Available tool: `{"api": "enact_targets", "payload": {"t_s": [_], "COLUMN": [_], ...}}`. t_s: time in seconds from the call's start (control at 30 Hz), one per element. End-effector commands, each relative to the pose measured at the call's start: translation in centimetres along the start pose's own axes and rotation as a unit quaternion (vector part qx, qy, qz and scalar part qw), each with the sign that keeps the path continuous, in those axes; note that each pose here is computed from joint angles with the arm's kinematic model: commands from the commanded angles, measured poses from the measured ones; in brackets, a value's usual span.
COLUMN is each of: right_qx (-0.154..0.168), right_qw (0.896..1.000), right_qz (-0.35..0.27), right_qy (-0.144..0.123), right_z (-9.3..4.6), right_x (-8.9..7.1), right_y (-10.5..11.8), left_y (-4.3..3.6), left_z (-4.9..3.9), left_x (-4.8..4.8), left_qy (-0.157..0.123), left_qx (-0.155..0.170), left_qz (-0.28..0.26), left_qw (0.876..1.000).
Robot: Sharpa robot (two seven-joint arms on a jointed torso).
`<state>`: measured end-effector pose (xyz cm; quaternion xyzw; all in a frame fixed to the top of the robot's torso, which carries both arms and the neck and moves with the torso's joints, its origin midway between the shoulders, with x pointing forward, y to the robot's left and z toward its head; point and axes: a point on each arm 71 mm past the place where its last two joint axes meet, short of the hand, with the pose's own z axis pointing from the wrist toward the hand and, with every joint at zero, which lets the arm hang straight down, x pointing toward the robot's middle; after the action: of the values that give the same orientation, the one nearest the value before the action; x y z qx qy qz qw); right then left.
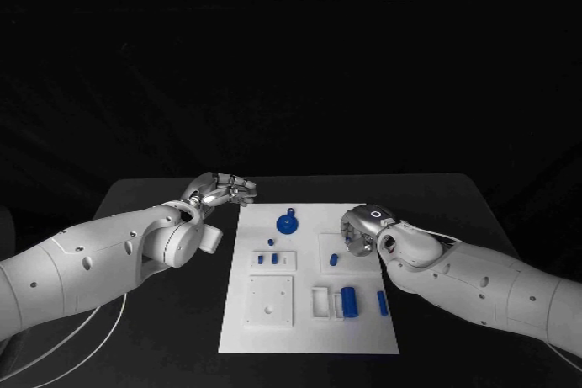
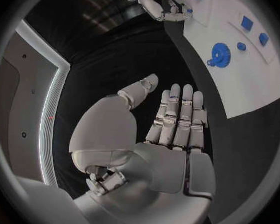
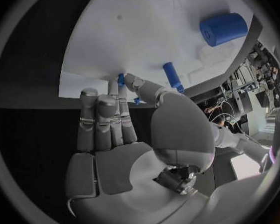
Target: Assemble the parts on the task board
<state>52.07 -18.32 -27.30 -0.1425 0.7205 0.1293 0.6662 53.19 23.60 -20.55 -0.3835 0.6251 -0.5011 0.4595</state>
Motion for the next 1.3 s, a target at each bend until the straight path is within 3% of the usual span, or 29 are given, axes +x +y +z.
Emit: {"api": "enact_targets", "payload": {"t_s": [0.03, 0.23, 0.57, 0.93, 1.3], "right_qx": [0.002, 0.0, -0.016, -0.107, -0.187], "right_qw": [0.999, 0.999, 0.995, 0.984, 0.976], "right_qz": [-0.005, 0.025, 0.079, 0.125, 0.106], "right_qy": [-0.034, -0.036, -0.059, -0.064, -0.012], "right_z": [-0.1, -0.9, -2.0, -1.9, -3.1], "right_x": [-0.6, -1.1, -3.9, -4.8, -1.0], "right_y": [0.0, -0.3, 0.3, 7.3, 14.3], "left_y": [-0.19, -0.17, -0.05, -0.19, -0.37], "left_z": [0.03, 0.05, 0.02, 0.45, 1.09], "left_x": [0.07, -0.01, -0.52, 0.14, 1.27], "left_qy": [0.004, 0.003, -0.005, -0.004, -0.003], "left_qx": [0.006, 0.007, 0.006, 0.011, 0.013], "left_qz": [-0.005, -0.004, -0.002, -0.009, -0.015], "left_qw": [1.0, 1.0, 1.0, 1.0, 1.0]}}
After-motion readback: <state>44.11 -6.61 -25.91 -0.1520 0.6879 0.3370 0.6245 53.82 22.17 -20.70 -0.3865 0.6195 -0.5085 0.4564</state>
